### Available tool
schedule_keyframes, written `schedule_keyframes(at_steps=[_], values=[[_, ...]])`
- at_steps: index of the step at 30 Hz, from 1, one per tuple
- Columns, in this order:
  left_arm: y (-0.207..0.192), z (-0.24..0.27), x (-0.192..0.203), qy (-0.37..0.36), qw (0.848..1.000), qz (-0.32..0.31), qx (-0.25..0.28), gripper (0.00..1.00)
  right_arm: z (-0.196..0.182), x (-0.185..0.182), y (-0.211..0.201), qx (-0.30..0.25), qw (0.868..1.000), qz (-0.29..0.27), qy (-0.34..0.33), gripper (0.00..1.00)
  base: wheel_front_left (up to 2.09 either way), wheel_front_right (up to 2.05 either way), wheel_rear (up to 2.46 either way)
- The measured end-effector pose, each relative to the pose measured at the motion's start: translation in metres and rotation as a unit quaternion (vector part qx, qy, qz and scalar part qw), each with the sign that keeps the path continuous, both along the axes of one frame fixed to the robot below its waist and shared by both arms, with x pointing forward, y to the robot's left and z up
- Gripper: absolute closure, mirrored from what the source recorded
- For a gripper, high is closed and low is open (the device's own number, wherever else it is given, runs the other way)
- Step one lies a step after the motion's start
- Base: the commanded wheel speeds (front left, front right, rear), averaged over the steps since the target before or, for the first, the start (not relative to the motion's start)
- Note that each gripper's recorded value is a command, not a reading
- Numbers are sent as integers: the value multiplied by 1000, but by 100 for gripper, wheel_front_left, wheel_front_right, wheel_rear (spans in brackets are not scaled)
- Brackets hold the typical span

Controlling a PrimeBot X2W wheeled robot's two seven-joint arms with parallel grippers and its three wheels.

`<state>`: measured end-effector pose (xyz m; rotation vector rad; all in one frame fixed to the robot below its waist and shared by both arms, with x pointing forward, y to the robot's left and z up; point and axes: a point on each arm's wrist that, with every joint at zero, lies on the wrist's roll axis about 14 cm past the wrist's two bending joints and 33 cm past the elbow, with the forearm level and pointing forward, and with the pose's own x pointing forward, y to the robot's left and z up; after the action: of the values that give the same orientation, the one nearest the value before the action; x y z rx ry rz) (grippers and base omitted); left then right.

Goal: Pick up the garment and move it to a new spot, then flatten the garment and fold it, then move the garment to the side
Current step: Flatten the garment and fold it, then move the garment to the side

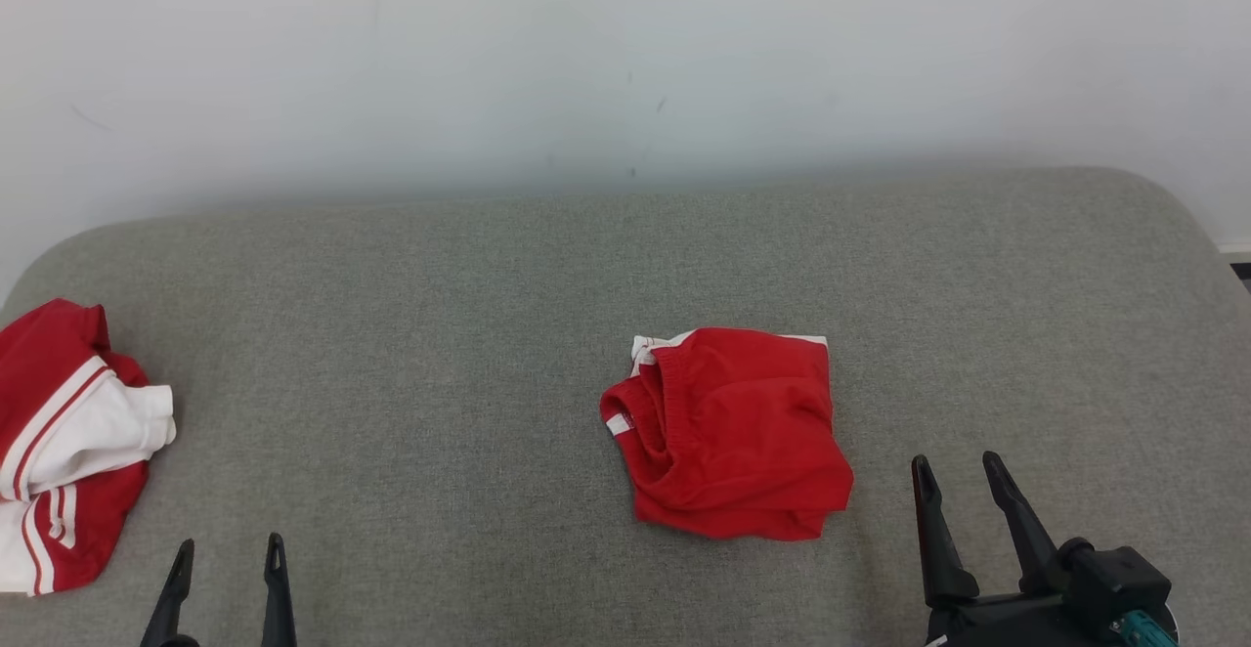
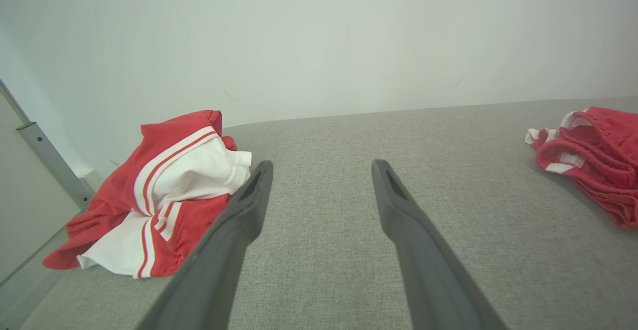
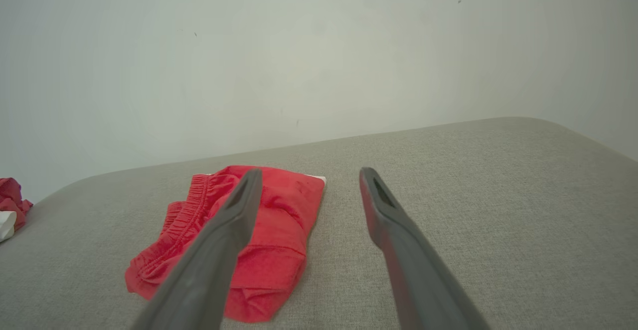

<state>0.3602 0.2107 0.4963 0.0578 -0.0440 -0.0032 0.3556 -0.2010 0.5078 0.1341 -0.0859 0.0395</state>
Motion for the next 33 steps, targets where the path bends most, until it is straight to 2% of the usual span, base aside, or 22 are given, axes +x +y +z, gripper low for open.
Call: schedule_keyframes(at_steps=[24, 33], values=[[2, 2, -2, -3, 1000, 3, 0, 0, -6, 1, 1, 2, 1000, 0, 9, 0, 0, 0, 0], [-1, 0, -3, -1, 1000, 1, -5, 0, 18, 32, 2, -24, 999, 19, -20, 0, 0, 0, 0]])
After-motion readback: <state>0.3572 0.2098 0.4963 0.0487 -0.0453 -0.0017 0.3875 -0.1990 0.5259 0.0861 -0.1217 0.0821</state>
